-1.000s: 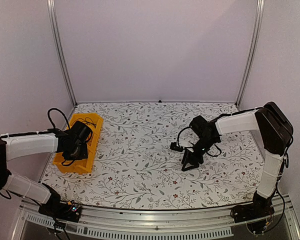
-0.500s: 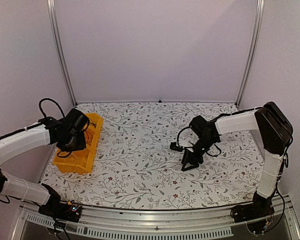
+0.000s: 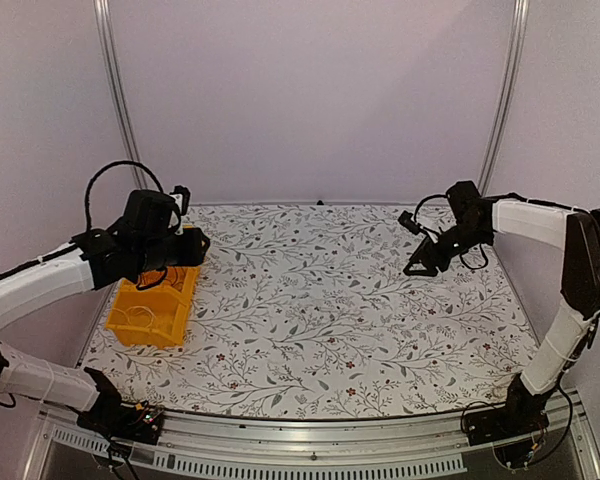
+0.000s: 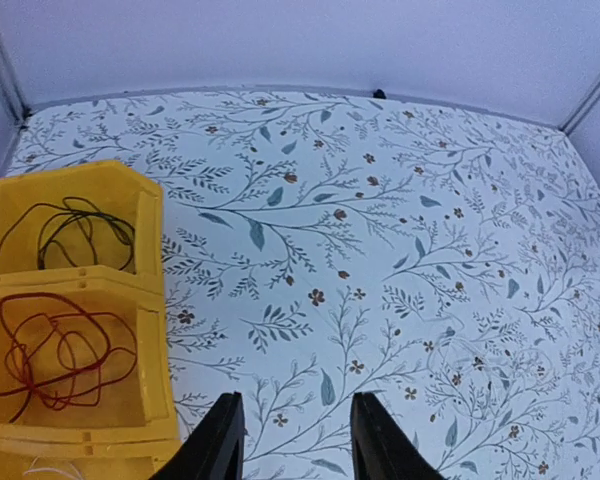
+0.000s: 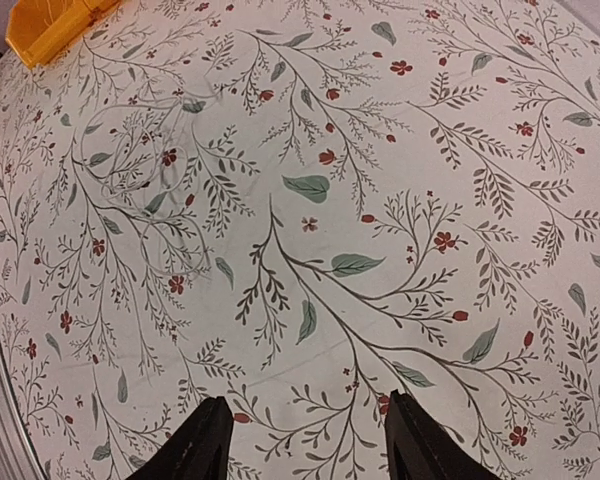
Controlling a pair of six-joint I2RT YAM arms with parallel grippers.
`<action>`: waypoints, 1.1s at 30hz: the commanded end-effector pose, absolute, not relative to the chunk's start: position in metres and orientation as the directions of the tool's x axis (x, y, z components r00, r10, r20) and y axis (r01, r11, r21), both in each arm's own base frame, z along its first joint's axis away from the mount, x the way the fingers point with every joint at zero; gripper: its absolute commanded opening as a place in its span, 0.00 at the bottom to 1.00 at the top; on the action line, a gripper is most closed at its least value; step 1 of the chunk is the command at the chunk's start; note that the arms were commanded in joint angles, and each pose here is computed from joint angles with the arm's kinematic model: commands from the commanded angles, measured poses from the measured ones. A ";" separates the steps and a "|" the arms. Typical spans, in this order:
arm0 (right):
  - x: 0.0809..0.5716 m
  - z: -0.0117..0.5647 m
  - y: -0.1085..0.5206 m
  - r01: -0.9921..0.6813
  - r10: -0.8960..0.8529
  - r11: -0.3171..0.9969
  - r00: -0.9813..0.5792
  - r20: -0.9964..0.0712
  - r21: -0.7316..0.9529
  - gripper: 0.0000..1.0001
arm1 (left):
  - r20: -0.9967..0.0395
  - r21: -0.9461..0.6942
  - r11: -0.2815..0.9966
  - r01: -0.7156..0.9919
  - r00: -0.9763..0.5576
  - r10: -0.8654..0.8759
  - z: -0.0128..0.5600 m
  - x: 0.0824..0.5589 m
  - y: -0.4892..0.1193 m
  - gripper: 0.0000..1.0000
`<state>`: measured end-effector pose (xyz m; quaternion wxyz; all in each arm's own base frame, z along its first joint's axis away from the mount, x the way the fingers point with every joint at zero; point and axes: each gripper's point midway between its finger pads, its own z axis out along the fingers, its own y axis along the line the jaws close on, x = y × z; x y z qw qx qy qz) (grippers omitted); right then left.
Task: Untangle the cables
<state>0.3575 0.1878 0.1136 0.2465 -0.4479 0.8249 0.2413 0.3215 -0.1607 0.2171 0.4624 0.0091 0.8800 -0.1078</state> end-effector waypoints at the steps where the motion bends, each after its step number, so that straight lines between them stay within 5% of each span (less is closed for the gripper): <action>1: 0.339 0.116 0.204 -0.866 -0.609 0.448 -0.476 -0.634 0.220 0.58 | -0.823 -0.201 0.884 0.422 -0.562 0.081 0.197 0.334 -0.266 0.41; 6: 0.316 0.084 0.236 -0.925 -0.737 0.349 -0.370 -0.566 0.151 0.60 | -0.718 -0.221 0.839 0.498 -0.665 0.206 0.137 0.330 -0.343 0.43; 16: 0.298 0.043 0.298 -0.988 -0.861 0.149 -0.147 -0.487 0.034 0.62 | -0.533 -0.498 0.783 0.374 -0.844 0.064 0.079 0.318 -0.375 0.45; 21: 0.306 0.030 0.311 -0.992 -0.877 0.121 -0.093 -0.472 -0.030 0.61 | -0.508 -0.513 0.783 0.352 -0.860 0.054 0.072 0.316 -0.375 0.45; 24: 0.316 0.028 0.317 -0.989 -0.870 0.140 -0.100 -0.483 -0.048 0.49 | -0.515 -0.496 0.793 0.352 -0.855 0.057 0.073 0.317 -0.373 0.45; 27: 0.315 0.035 0.324 -0.992 -0.853 0.120 -0.084 -0.515 -0.037 0.03 | -0.529 -0.475 0.806 0.353 -0.846 0.059 0.073 0.321 -0.369 0.45; 33: 0.309 0.098 0.332 -0.994 -0.808 0.105 -0.062 -0.585 -0.039 0.00 | -0.526 -0.486 0.794 0.367 -0.848 0.070 0.069 0.324 -0.380 0.45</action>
